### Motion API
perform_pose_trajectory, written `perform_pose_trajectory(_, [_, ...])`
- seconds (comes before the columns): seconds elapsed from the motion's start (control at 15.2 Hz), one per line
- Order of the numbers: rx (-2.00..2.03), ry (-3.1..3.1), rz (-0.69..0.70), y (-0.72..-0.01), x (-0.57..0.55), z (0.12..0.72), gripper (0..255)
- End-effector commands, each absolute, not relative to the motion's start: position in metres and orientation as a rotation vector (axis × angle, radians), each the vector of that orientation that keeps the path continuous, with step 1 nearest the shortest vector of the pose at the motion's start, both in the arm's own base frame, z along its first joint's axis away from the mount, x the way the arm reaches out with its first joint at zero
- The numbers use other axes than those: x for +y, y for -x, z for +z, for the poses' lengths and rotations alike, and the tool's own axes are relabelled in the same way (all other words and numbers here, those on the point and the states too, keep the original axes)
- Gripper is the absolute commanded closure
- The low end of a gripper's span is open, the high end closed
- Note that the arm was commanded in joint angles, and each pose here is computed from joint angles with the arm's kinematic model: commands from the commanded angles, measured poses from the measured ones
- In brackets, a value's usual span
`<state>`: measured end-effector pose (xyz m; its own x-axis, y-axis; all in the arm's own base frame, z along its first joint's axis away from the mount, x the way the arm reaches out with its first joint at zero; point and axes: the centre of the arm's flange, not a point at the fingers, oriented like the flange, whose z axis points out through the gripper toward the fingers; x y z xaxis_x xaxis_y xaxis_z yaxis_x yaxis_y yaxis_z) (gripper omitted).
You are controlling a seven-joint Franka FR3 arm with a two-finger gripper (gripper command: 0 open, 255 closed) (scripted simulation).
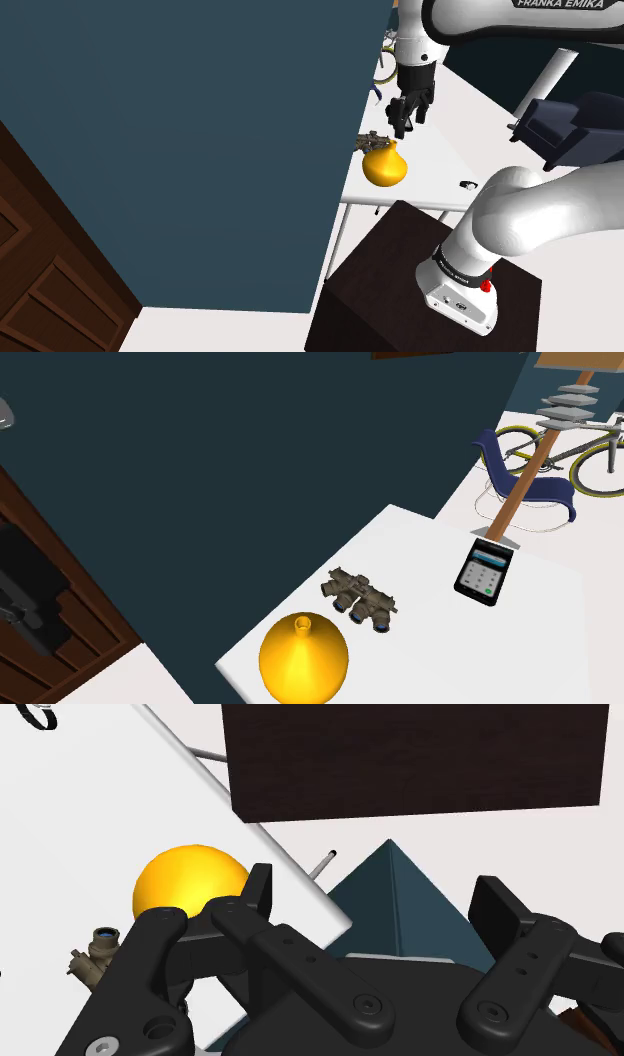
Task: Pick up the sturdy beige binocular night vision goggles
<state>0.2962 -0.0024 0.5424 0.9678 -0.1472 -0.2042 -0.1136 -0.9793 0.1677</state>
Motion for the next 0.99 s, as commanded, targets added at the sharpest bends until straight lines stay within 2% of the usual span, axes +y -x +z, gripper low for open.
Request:
perform_pose_trajectory(0.0, [-0.197, -2.962, -0.325, -0.296, -0.002, 0.542, 0])
perform_pose_trajectory(0.92, [-0.162, -3.021, -0.223, -0.359, -0.157, 0.465, 0])
